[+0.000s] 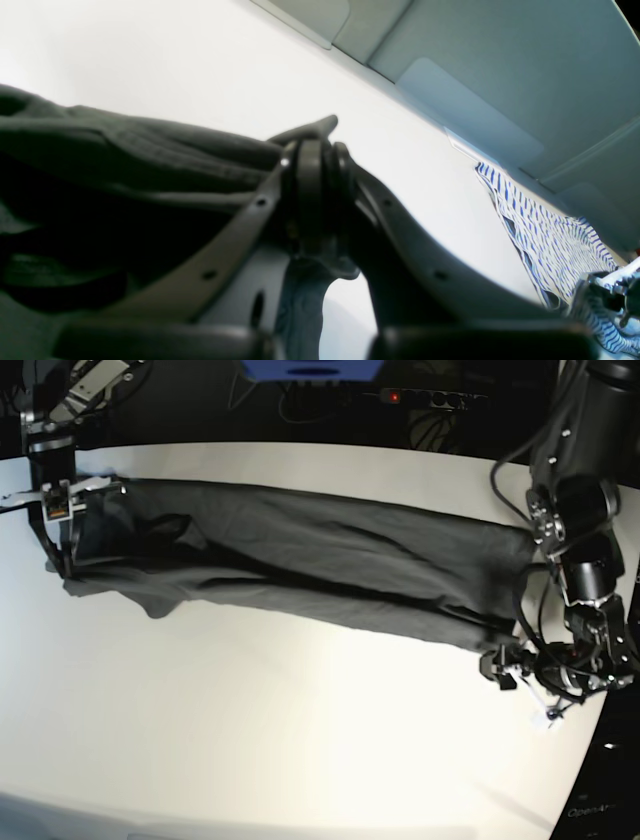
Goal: Fold the T-shirt properly
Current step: 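Lower the left gripper and pinch the folded shirt's end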
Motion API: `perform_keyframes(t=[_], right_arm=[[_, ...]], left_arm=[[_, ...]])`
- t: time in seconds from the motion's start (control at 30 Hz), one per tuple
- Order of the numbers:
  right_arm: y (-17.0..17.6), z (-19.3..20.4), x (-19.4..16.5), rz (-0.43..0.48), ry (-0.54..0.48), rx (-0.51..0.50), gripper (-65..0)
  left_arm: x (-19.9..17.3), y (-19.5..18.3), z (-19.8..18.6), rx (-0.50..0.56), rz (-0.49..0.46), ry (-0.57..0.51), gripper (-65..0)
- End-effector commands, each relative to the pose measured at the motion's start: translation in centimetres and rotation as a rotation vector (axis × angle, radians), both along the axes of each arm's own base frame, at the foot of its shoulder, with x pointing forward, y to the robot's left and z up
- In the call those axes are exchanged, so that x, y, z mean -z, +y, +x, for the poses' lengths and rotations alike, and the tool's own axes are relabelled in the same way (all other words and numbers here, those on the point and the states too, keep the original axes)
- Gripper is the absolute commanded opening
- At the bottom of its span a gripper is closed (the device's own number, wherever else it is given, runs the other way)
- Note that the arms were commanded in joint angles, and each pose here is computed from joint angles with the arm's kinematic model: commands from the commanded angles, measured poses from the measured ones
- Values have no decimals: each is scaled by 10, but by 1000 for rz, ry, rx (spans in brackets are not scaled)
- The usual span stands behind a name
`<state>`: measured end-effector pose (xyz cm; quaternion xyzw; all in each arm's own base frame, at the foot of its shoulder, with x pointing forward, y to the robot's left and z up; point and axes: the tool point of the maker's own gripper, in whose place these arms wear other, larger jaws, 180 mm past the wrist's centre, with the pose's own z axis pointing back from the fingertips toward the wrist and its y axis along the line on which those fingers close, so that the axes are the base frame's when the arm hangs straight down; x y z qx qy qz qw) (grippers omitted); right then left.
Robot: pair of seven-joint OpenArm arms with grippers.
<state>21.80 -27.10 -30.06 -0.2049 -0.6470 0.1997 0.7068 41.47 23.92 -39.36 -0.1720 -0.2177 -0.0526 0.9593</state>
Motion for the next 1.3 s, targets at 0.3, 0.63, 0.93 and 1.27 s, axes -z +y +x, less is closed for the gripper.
perform_keyframes(t=[0.3, 0.63, 0.93, 1.27], right_arm=[[-2, 2, -16, -14, -61, -8, -649], [-2, 1, -15, -14, -59, -8, -649], [-2, 1, -15, -14, -59, -8, -649], [-2, 1, -16, -14, -61, -8, -649]], left_arm=[[-24, 0, 23, 19, 49, -49, -245], [-17, -9, 22, 43, 71, -29, -245], [-16, -9, 23, 34, 68, -45, -245], [-8, -9, 16, 34, 66, -29, -305]])
